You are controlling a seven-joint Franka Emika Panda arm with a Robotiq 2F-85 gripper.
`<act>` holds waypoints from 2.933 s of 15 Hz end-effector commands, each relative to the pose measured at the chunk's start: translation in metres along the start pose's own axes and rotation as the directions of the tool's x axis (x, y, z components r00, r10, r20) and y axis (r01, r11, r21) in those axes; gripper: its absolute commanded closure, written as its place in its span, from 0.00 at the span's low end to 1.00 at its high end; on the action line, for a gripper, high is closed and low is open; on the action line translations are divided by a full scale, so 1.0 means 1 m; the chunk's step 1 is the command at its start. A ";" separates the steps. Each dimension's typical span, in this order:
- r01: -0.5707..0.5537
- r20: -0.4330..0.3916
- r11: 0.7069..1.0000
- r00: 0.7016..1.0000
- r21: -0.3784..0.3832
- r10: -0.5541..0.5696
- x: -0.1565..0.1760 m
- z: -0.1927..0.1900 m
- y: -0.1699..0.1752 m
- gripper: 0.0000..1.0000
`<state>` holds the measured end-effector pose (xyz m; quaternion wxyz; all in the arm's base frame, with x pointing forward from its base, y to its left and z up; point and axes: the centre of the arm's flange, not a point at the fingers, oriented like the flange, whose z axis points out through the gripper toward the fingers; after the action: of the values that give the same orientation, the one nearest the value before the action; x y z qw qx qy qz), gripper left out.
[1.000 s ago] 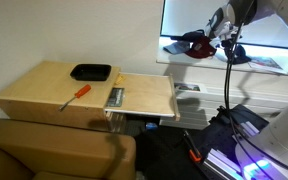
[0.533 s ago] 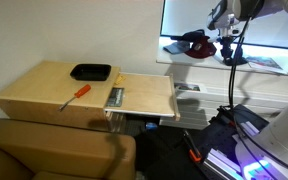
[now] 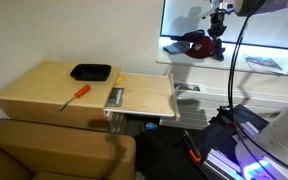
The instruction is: Put the sock on the top compartment of the dresser
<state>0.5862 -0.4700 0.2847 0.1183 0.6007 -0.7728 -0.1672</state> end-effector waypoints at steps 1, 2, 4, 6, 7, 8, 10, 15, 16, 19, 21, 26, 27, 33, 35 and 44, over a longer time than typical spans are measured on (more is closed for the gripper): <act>0.198 0.022 0.980 0.980 0.000 -0.198 -0.032 -0.058 0.062 0.97; 0.250 0.018 0.968 0.968 0.005 -0.250 -0.033 -0.064 0.085 0.97; 0.357 0.006 0.934 0.934 0.026 -0.358 -0.023 -0.088 0.114 0.97; 0.320 -0.024 0.947 0.947 0.038 -0.319 -0.016 -0.110 0.068 0.88; 0.353 -0.024 0.934 0.936 0.049 -0.352 -0.009 -0.121 0.082 0.88; 0.368 -0.022 0.928 0.930 0.058 -0.367 -0.002 -0.128 0.092 0.88; 0.378 -0.015 0.924 0.926 0.061 -0.378 0.002 -0.130 0.099 0.97; 0.571 0.069 0.821 0.819 -0.012 -0.569 -0.078 -0.077 0.081 0.97; 0.614 0.077 0.789 0.788 -0.016 -0.611 -0.096 -0.072 0.081 0.97; 0.737 0.075 0.675 0.675 -0.038 -0.734 -0.150 -0.074 0.103 0.97; 0.807 0.074 0.587 0.591 -0.070 -0.804 -0.171 -0.078 0.118 0.97; 0.920 0.092 0.347 0.367 -0.182 -0.926 -0.200 -0.090 0.164 0.97; 0.931 0.097 0.297 0.323 -0.212 -0.941 -0.202 -0.090 0.174 0.97; 0.926 0.098 0.282 0.314 -0.249 -0.944 -0.201 -0.127 0.147 0.88; 0.926 0.137 0.253 0.299 -0.279 -0.944 -0.205 -0.111 0.138 0.97; 0.901 0.325 -0.253 -0.136 -0.351 -0.936 -0.414 -0.014 0.207 0.97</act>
<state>0.5509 -0.0853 0.3934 0.1009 0.9244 -0.0444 -0.3652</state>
